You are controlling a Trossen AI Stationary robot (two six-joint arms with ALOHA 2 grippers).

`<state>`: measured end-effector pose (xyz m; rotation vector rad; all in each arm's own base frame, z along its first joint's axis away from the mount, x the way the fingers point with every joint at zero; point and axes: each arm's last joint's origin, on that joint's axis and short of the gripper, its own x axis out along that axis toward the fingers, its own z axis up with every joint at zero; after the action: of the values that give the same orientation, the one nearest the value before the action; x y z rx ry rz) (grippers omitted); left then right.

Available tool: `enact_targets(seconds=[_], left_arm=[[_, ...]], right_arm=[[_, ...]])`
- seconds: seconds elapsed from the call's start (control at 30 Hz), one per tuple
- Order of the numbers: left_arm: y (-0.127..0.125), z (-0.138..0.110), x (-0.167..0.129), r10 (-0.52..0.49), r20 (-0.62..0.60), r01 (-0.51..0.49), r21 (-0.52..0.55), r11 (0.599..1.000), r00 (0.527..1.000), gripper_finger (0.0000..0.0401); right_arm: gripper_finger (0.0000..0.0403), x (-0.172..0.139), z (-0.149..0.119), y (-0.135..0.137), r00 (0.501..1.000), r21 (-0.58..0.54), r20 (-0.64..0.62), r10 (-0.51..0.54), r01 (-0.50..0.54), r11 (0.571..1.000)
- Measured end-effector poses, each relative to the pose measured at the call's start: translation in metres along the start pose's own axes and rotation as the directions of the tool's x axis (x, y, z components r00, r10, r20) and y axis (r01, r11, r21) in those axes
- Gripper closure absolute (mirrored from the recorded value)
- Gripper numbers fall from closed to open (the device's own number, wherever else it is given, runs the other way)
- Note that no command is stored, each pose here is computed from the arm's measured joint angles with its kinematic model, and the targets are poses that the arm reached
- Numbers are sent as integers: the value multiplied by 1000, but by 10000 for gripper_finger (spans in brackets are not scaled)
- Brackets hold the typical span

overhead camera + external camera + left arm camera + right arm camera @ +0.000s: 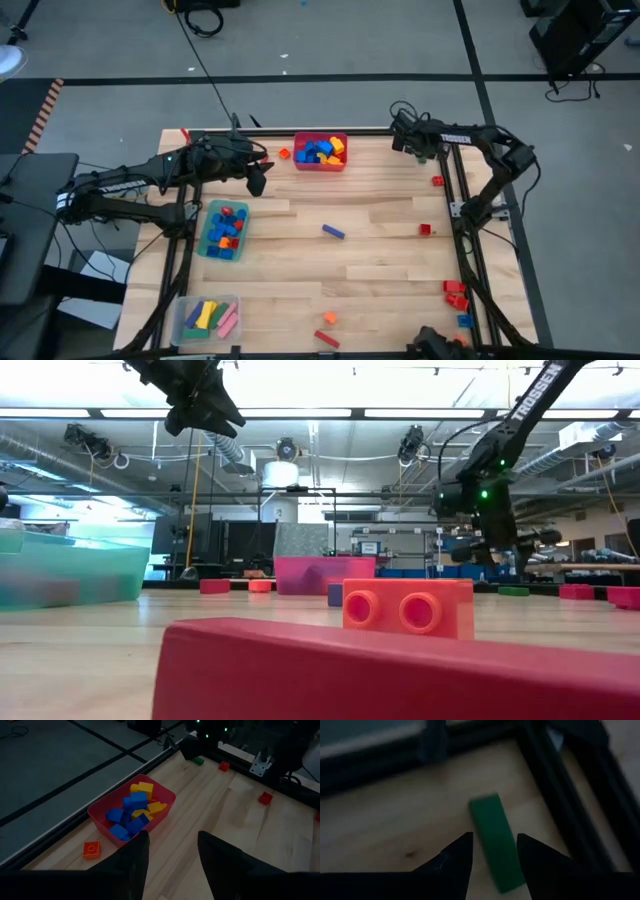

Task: Sort blocks by size
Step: Put the green rectangle block into the transparent bin

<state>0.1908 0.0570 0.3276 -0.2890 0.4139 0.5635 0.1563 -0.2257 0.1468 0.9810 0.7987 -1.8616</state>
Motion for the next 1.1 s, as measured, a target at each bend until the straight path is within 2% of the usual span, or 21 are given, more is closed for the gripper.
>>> enact_targets(seconds=[0.13, 0.27, 0.43, 0.53, 0.63, 0.83, 1.0, 1.1], left_arm=[[0, 0, 0, 0, -1, 0, 0, 1000, 1000, 224], [0, 0, 0, 1, -1, -1, 0, 1000, 1000, 224], [0, 0, 0, 1, -1, -1, 0, 1000, 1000, 224], [0, 0, 0, 9, 1, -9, 0, 1000, 1000, 224], [0, 0, 0, 10, 2, -10, 0, 1000, 1000, 224], [0, 0, 0, 10, 1, -10, 0, 1000, 1000, 224], [0, 0, 0, 11, -1, -11, 1, 1000, 1000, 224], [0, 0, 0, 11, -1, -11, 1, 1000, 1000, 224]], right_arm=[[236, 11, -11, 4, 998, 17, -37, -51, 51, 999], [238, 11, -17, 9, 997, -12, -71, -28, 28, 1000], [250, 7, -21, 17, 986, -91, -150, 78, -92, 992], [259, 1, -27, 26, 963, -148, -209, 171, -203, 968], [271, -8, -37, 30, 951, -191, -231, 204, -250, 949], [284, -17, -46, 31, 963, -86, -195, 185, -205, 975], [279, -20, -51, 29, 980, 60, -142, 139, -132, 989], [271, -20, -52, 28, 989, 102, -89, 116, -107, 989]])
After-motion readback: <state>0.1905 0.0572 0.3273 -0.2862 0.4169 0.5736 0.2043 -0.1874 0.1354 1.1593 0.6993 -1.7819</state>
